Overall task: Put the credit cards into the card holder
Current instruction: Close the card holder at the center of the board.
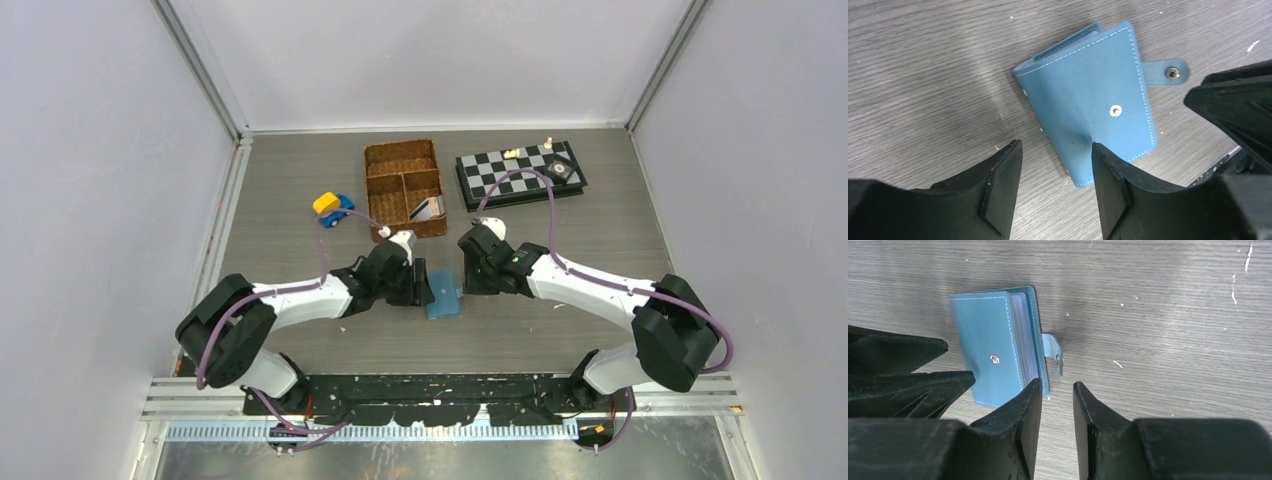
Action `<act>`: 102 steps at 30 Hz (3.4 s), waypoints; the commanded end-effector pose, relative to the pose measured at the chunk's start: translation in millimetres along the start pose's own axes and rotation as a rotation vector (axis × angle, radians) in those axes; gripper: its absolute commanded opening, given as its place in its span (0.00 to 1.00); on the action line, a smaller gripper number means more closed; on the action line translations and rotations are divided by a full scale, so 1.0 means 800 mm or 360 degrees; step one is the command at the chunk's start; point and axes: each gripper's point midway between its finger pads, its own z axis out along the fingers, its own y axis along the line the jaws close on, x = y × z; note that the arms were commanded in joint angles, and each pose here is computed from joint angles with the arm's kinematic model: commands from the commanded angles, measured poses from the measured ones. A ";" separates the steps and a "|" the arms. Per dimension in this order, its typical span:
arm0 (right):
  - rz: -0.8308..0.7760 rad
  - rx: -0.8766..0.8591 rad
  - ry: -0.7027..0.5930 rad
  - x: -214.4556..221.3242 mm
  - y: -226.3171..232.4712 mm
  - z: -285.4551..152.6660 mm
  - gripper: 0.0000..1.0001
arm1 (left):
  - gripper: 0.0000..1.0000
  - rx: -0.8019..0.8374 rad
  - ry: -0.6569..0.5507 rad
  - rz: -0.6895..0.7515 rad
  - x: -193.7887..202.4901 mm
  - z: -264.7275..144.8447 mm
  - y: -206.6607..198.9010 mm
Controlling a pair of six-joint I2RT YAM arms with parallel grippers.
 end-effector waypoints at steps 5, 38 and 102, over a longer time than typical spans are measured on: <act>0.0005 0.0041 -0.0056 -0.017 0.001 -0.003 0.28 | 0.53 -0.0062 -0.0033 -0.0001 -0.016 0.014 0.003; -0.0013 0.0033 -0.0095 -0.027 0.005 0.018 0.15 | 0.44 -0.0177 0.0062 0.0006 0.003 0.029 0.026; 0.0068 -0.0571 0.0270 0.017 0.065 0.049 0.00 | 0.38 -0.0173 0.0095 -0.0007 0.009 0.034 0.027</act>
